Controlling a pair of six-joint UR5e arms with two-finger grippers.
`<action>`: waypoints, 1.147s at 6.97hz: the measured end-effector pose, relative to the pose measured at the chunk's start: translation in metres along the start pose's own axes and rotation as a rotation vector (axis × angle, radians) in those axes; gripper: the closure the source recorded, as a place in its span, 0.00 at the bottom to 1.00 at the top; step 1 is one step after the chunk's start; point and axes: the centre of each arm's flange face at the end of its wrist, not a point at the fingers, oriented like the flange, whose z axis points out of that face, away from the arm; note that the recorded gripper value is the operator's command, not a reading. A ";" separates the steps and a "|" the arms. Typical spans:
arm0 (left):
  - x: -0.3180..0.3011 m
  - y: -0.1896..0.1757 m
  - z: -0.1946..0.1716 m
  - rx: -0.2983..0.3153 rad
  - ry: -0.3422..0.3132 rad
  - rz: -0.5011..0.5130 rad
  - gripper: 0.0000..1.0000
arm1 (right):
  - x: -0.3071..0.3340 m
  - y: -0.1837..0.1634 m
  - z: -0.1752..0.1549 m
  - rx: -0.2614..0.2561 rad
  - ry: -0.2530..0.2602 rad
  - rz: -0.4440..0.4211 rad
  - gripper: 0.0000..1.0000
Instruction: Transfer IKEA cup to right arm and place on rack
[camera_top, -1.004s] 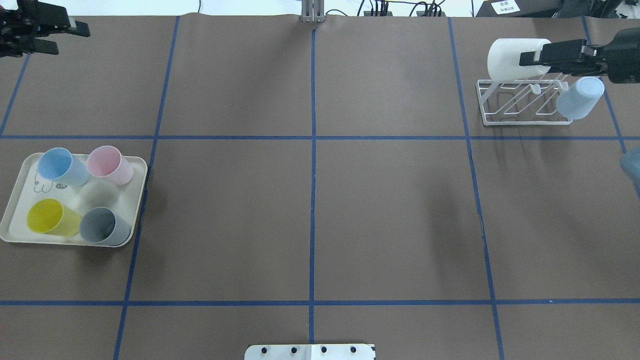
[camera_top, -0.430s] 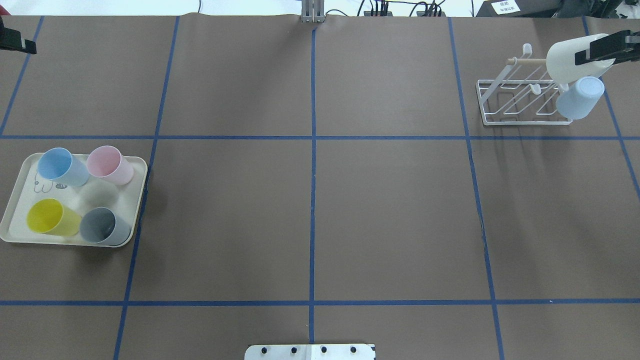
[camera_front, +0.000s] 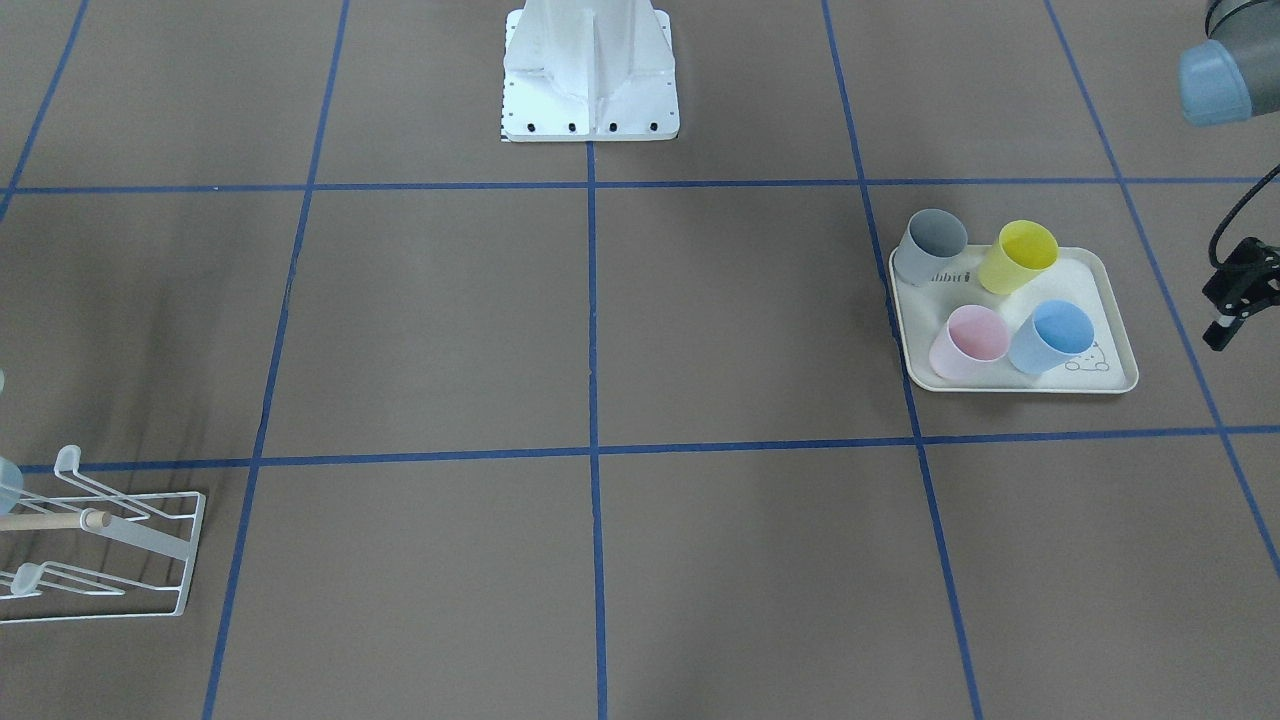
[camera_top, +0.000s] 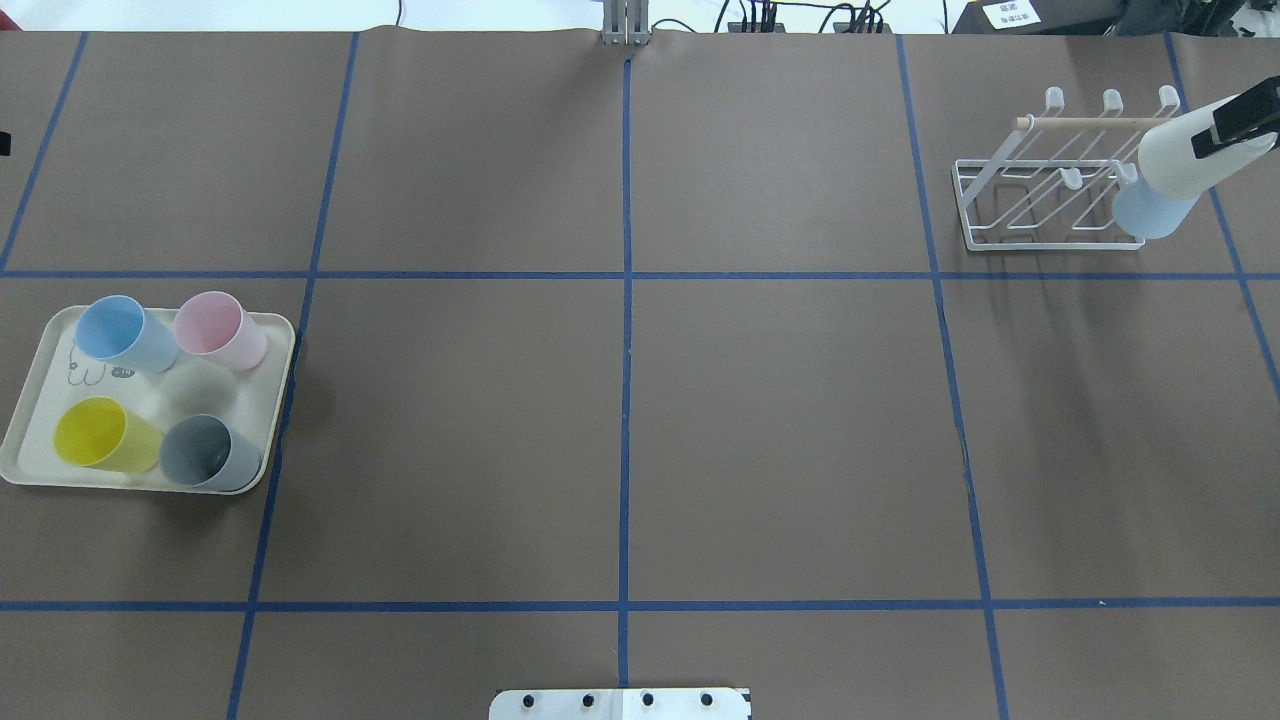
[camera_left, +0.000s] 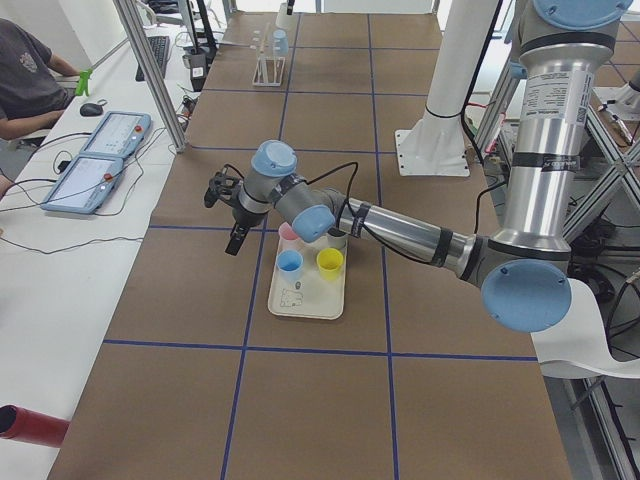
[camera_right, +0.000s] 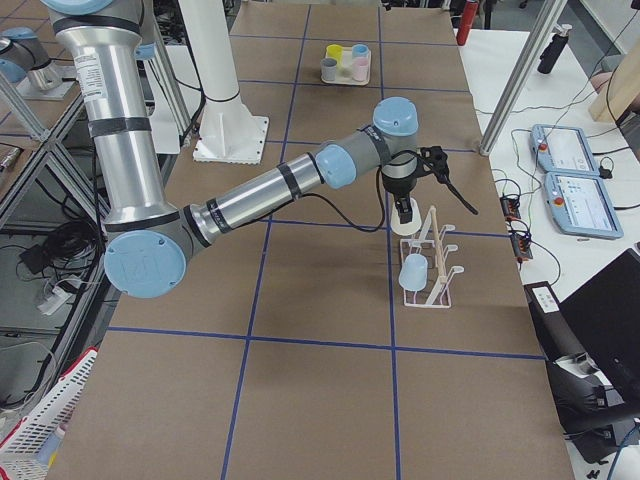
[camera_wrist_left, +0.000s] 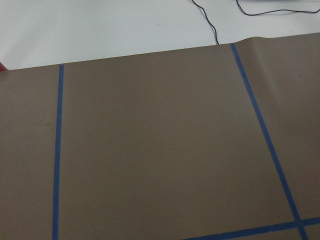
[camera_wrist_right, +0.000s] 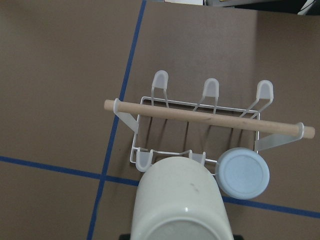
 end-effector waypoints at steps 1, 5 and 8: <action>-0.004 0.005 0.001 -0.010 -0.003 0.007 0.00 | 0.012 -0.014 0.012 -0.036 -0.014 -0.002 0.87; -0.005 0.007 0.000 -0.015 0.001 0.000 0.00 | 0.009 -0.049 0.048 -0.094 -0.016 -0.015 0.86; -0.002 0.006 -0.001 -0.012 0.005 -0.028 0.00 | 0.006 -0.051 0.060 -0.111 -0.015 -0.021 0.86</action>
